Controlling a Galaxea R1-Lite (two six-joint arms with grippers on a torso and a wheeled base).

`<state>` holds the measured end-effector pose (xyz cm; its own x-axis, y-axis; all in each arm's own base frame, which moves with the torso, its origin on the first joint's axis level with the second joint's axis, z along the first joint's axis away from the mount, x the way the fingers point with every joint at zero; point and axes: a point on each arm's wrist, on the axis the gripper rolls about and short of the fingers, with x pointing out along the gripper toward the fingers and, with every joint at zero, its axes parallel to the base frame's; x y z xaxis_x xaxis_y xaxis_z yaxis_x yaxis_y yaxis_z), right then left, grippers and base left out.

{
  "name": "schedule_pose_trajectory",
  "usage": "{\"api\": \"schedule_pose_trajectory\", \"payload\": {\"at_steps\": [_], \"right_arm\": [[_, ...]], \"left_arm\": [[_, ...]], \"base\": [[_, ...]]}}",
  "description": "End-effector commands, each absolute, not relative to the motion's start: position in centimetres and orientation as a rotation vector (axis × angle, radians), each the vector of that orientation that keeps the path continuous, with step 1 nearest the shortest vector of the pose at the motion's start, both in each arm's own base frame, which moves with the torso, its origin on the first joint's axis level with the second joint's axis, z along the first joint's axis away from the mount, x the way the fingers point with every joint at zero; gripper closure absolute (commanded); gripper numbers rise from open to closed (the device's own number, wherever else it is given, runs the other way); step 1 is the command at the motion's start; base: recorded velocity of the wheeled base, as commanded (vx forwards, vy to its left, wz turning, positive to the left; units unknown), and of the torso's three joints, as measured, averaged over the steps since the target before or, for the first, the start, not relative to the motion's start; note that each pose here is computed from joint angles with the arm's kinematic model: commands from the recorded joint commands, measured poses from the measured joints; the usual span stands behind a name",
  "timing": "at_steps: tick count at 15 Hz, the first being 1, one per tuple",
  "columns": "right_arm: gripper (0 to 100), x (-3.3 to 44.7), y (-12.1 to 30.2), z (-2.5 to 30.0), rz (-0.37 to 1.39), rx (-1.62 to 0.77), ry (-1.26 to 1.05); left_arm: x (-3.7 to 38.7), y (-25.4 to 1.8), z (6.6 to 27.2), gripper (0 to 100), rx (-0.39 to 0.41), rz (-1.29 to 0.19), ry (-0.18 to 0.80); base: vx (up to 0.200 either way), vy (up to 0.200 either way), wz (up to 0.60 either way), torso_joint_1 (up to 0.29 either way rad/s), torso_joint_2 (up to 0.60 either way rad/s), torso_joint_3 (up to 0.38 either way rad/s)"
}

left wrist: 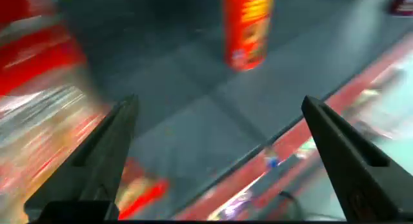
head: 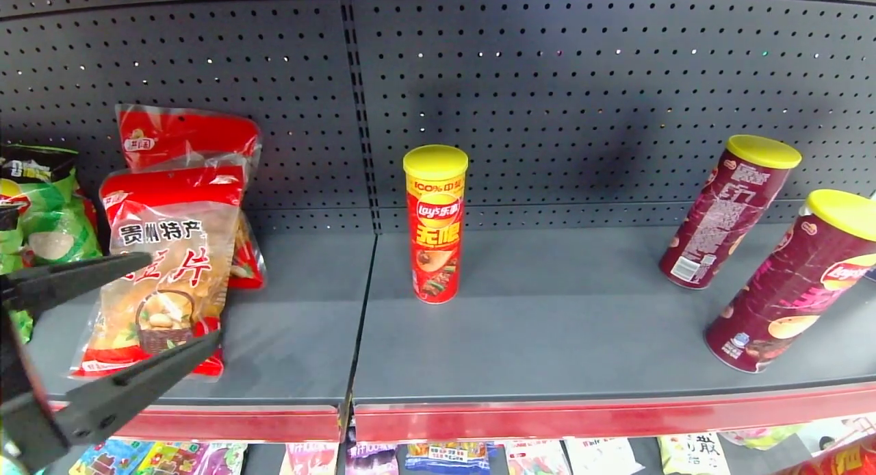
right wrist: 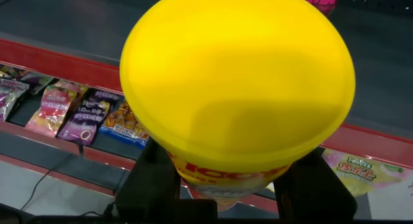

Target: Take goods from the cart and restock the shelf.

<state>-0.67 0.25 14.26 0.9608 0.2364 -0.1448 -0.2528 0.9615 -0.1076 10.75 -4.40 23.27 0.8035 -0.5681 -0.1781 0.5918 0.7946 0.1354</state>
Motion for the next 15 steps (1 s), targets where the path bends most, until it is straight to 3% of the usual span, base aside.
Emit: {"api": "schedule_pose_trajectory", "payload": {"at_steps": [1, 7, 15], "right_arm": [[100, -0.6, 0.3, 14.3, 0.247, -0.126, 0.135], [100, -0.3, 0.3, 14.3, 0.251, -0.126, 0.155], [100, -0.1, 0.3, 14.3, 0.253, -0.124, 0.169]], "left_arm": [[18.7, -8.2, 22.6, 0, 0.171, -0.780, 0.253], [25.5, -12.9, 22.4, 0, 0.161, -0.933, 0.256], [30.5, -15.5, 22.1, 0, 0.157, -0.977, 0.196]], "base": [[0.000, 0.000, 0.00, 0.000, 0.00, 0.000], [0.000, 0.000, 0.00, 0.000, 0.00, 0.000], [0.000, 0.000, 0.00, 0.000, 0.00, 0.000]]}}
